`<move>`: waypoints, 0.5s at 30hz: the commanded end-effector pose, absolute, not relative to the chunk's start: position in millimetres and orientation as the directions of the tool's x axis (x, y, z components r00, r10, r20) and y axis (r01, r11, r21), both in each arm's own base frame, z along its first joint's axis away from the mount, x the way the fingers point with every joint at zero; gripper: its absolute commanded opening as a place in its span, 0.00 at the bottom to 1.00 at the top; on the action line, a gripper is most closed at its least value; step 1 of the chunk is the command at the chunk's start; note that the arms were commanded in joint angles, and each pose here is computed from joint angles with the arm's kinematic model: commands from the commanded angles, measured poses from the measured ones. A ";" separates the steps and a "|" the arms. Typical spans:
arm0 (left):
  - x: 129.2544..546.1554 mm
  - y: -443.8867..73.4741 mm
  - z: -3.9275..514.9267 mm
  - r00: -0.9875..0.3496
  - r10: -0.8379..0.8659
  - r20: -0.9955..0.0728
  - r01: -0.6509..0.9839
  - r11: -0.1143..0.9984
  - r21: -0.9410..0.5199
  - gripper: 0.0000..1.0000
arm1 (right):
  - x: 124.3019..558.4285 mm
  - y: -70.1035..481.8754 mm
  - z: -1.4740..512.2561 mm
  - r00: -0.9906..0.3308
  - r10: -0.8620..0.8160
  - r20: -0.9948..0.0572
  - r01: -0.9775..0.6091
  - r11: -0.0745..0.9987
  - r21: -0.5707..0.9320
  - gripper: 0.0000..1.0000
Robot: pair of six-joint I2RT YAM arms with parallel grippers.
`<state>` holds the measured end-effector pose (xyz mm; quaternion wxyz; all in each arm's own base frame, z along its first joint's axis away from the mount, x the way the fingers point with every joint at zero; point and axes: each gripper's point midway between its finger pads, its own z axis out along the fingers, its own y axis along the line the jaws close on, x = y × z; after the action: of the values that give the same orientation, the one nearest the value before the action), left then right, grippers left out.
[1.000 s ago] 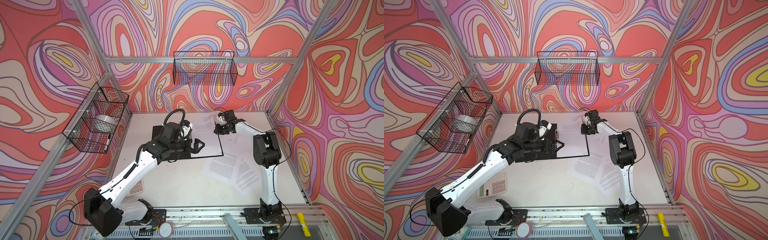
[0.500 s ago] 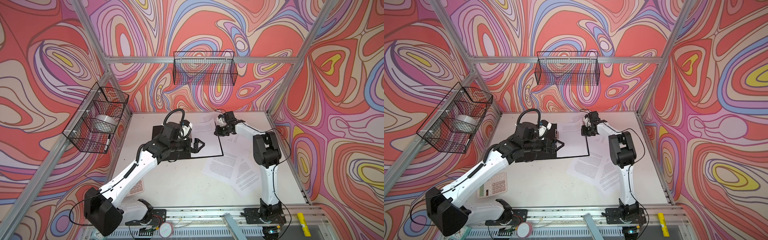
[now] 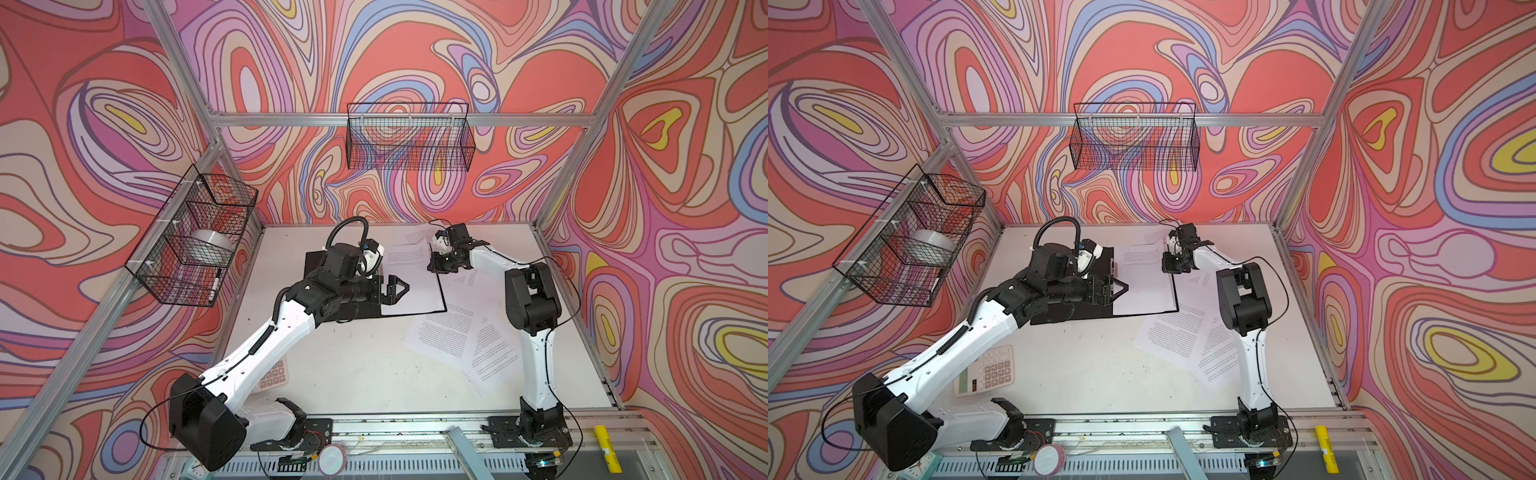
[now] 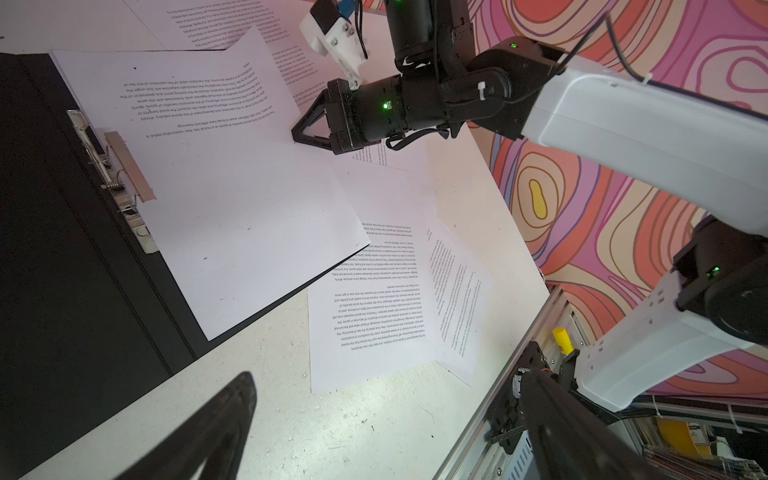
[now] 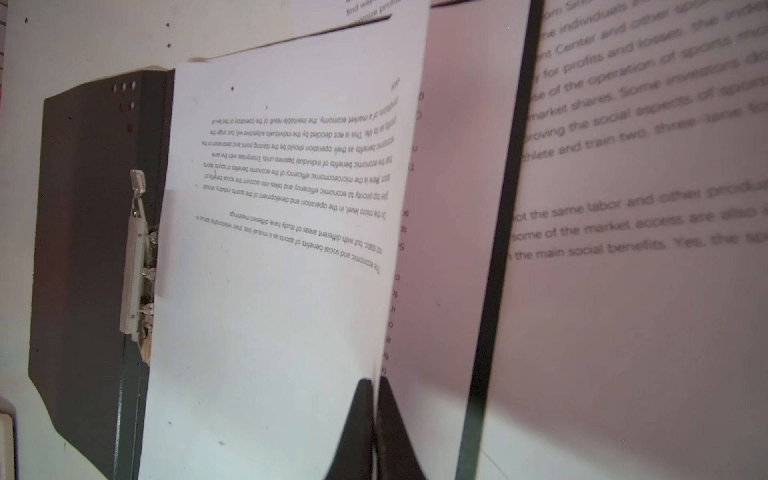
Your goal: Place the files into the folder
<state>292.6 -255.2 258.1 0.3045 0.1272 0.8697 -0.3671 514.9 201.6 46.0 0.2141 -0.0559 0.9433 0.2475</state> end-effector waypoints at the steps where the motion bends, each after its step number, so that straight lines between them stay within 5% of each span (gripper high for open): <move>1: 294.8 -256.0 253.5 -0.791 -0.008 -0.612 0.437 0.691 -0.575 1.00 | 518.0 204.9 44.5 -0.902 -0.005 -0.432 -0.222 0.864 0.452 0.00; 15: 295.1 -255.6 253.9 -0.794 -0.013 -0.608 0.435 0.685 -0.584 1.00 | 521.2 211.7 45.2 -0.904 0.018 -0.428 -0.215 0.845 0.489 0.00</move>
<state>292.5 -255.6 255.7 0.2976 0.1234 0.8706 -0.3718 514.5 205.9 45.1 0.2097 -0.0524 0.9406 0.2616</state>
